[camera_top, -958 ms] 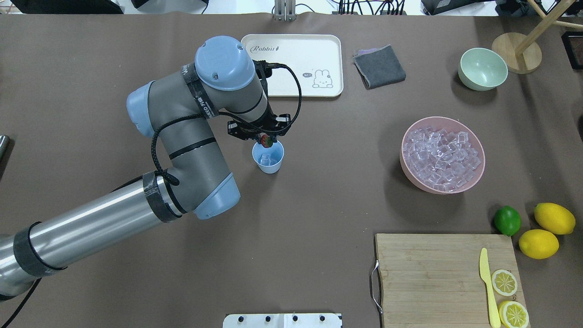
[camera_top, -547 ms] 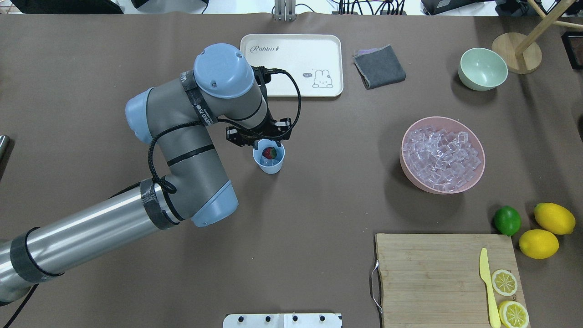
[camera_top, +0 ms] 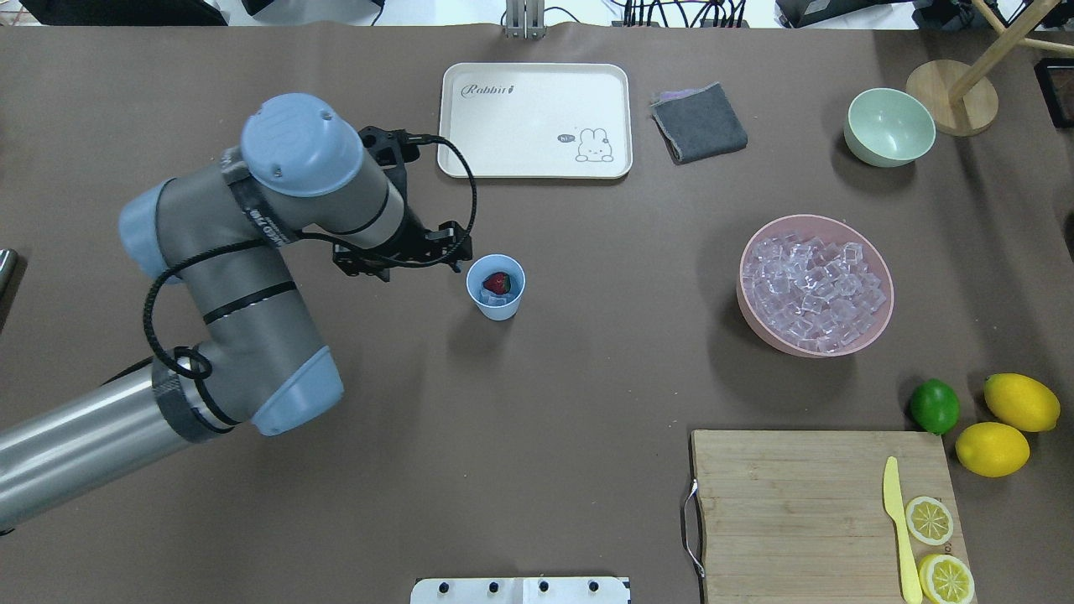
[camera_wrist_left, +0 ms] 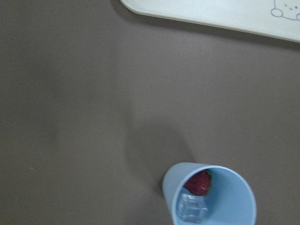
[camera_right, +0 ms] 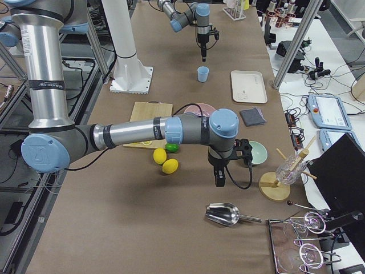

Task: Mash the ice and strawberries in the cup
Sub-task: 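Withdraw the left gripper away from the cup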

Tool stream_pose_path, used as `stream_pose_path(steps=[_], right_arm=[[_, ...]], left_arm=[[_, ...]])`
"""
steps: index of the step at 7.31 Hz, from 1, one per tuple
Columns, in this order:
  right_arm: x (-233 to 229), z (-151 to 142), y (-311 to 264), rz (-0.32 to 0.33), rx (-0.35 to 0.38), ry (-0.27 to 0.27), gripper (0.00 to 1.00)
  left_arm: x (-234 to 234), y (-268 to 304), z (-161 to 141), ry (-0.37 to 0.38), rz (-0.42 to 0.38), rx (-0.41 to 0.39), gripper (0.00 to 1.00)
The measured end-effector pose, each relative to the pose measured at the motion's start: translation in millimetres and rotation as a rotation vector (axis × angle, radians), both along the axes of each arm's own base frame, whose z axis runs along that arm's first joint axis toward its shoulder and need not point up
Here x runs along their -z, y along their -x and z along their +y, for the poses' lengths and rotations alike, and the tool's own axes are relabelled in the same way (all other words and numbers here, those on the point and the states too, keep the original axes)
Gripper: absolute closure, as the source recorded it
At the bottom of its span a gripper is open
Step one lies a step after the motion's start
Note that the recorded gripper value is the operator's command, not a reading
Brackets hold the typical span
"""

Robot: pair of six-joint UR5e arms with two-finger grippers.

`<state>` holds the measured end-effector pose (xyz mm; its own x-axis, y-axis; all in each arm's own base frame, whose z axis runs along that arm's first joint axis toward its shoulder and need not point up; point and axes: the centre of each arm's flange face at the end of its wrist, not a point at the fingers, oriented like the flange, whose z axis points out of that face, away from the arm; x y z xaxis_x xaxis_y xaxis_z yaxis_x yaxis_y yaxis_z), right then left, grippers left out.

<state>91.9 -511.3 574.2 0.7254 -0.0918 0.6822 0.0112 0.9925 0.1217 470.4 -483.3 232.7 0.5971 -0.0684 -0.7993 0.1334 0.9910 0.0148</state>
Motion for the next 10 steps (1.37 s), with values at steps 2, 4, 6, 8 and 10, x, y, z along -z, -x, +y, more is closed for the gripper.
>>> stream_pose_path(steps=[2,4,6,8,10], right_arm=[[-1,0,0,0.001,0.0,0.001,0.01],[-9,1,0,0.006,0.0,0.018,0.01],[-23,-2,-1,0.008,0.0,0.044,0.01],[-27,-5,-1,0.007,0.0,0.052,0.01],[-26,-5,-1,0.007,0.0,0.049,0.01]], left_arm=[[-75,60,-22,-0.059,-0.087,-0.015,0.03],[-162,139,-44,-0.124,-0.144,-0.05,0.03],[-245,204,-50,-0.148,-0.163,-0.063,0.03],[-345,273,-60,-0.182,-0.177,-0.084,0.03],[-416,324,-65,-0.201,-0.195,-0.11,0.03]])
